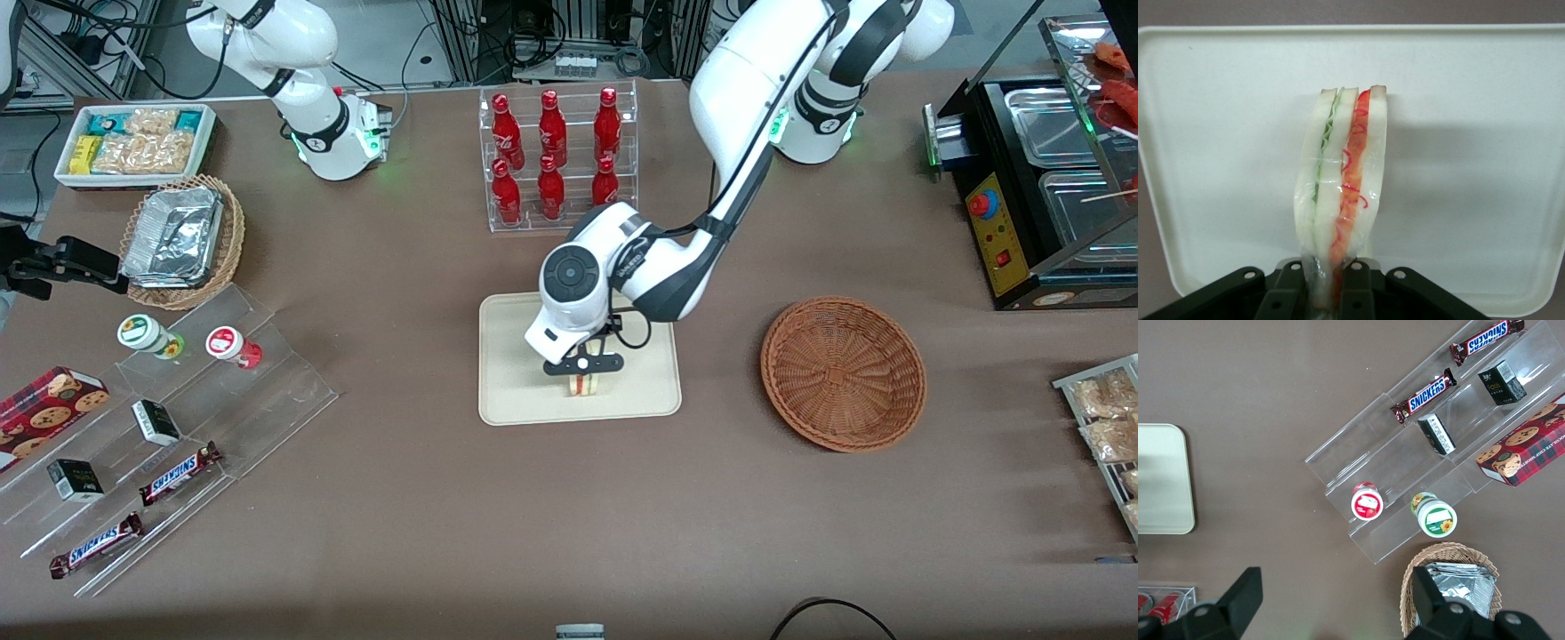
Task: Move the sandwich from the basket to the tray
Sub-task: 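Lift the sandwich and carry it with the left gripper over the tray, then lower the sandwich onto the cream tray and open the left gripper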
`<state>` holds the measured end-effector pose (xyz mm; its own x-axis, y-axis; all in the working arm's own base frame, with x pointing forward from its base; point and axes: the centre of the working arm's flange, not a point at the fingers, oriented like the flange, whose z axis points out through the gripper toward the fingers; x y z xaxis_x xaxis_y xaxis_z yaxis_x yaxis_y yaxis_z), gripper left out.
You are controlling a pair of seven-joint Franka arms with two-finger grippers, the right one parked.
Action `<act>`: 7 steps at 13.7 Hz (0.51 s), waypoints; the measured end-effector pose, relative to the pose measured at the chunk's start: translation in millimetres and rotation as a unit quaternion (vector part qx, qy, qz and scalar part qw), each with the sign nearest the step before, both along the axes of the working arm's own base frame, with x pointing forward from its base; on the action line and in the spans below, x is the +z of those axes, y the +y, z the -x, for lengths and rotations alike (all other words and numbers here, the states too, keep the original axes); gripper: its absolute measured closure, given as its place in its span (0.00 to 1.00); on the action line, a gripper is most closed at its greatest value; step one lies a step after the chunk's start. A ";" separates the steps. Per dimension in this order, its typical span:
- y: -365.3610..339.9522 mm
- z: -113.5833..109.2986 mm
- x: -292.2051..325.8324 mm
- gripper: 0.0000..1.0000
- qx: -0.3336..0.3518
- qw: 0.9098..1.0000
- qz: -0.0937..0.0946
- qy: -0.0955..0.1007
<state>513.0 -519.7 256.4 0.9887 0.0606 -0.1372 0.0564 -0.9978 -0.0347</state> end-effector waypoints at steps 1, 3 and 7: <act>-3.8 2.4 -2.4 0.84 0.002 1.000 -0.001 0.001; -7.0 5.4 -5.8 0.84 0.009 1.000 -0.004 0.002; -6.7 6.4 -12.6 0.84 0.013 1.000 -0.008 0.006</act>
